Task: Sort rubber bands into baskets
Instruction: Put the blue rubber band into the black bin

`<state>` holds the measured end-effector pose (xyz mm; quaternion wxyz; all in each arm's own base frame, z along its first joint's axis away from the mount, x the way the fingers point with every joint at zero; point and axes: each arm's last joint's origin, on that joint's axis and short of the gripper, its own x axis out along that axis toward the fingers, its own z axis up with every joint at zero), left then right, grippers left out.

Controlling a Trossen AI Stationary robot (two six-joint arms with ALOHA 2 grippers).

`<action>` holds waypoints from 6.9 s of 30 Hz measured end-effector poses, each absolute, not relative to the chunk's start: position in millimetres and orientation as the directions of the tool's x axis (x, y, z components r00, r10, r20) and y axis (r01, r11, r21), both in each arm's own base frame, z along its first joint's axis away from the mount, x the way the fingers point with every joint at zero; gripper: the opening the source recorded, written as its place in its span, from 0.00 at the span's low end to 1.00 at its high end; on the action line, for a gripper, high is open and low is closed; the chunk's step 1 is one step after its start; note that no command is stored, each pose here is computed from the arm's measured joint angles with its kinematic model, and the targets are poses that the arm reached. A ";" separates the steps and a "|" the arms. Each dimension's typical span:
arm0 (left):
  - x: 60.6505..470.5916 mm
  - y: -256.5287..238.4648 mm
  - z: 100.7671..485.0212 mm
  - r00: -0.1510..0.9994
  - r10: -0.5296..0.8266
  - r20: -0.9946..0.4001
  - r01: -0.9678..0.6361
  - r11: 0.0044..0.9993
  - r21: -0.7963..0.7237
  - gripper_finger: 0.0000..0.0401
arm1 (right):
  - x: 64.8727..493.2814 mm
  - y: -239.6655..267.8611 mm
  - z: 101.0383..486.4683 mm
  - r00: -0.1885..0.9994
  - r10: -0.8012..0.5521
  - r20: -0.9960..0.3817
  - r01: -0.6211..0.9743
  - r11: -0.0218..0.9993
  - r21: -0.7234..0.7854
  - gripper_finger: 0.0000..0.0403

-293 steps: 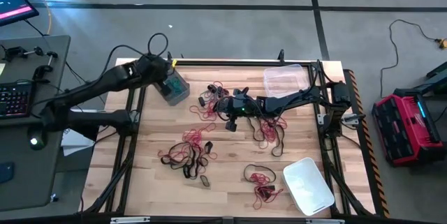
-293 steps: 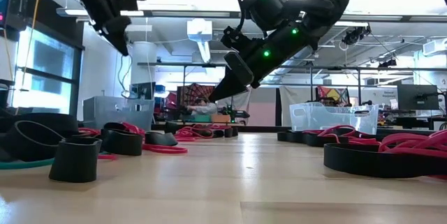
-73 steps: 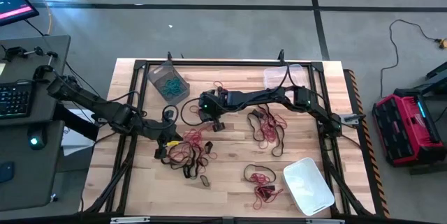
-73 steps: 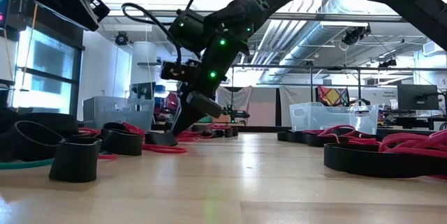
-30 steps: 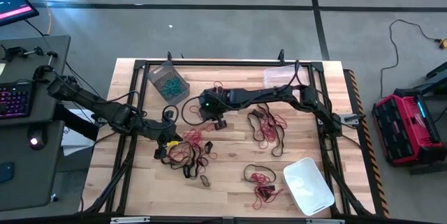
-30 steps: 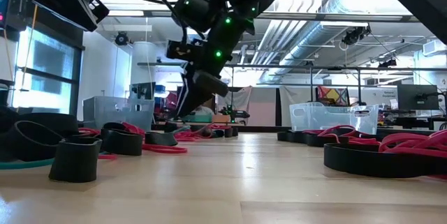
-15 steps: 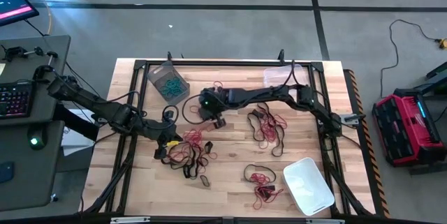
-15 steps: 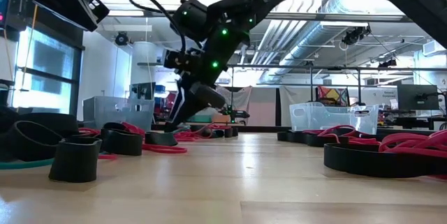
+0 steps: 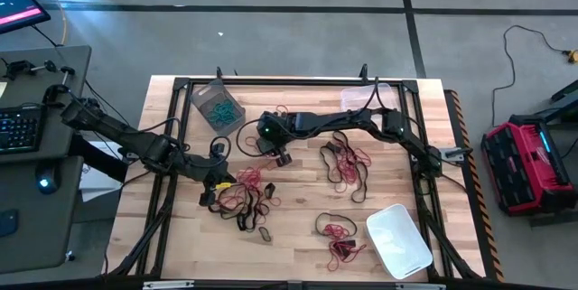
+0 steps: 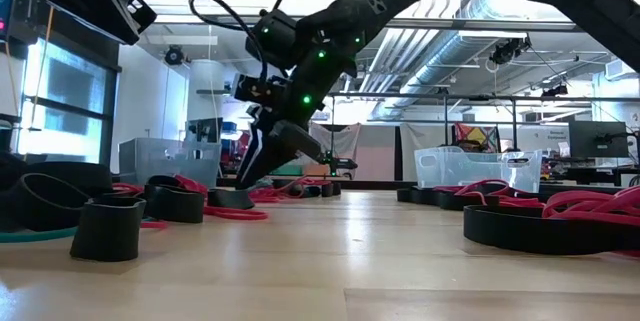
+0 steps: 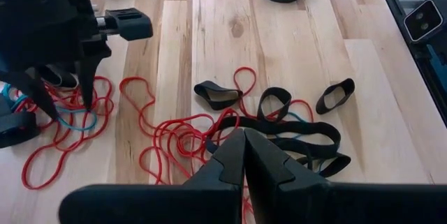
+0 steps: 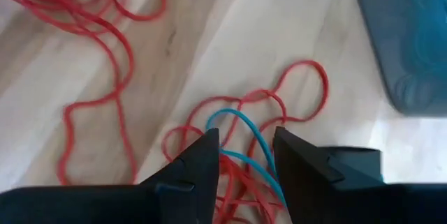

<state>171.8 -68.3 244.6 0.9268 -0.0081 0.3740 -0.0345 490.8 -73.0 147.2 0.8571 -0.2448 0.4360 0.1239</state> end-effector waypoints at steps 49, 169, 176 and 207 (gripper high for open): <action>178.3 -59.0 233.7 0.689 0.263 -0.676 -0.098 0.957 0.272 0.04 | 509.0 -48.5 189.8 0.628 0.062 -0.776 -0.409 0.874 -0.261 0.01; 99.7 -37.4 218.3 0.946 0.130 -0.297 -0.099 0.988 0.118 0.35 | 571.9 -172.3 154.0 0.891 -0.265 -0.369 0.218 0.962 -0.165 0.05; 99.7 -37.4 218.3 0.946 0.130 -0.297 -0.099 0.988 0.118 0.35 | 572.2 -167.9 151.5 0.883 -0.256 -0.394 0.222 0.966 -0.129 0.28; 99.8 -37.3 218.3 0.945 0.136 -0.296 -0.104 0.987 0.122 0.35 | 540.6 -186.7 209.5 0.754 -0.410 -0.513 0.434 0.897 -0.079 0.00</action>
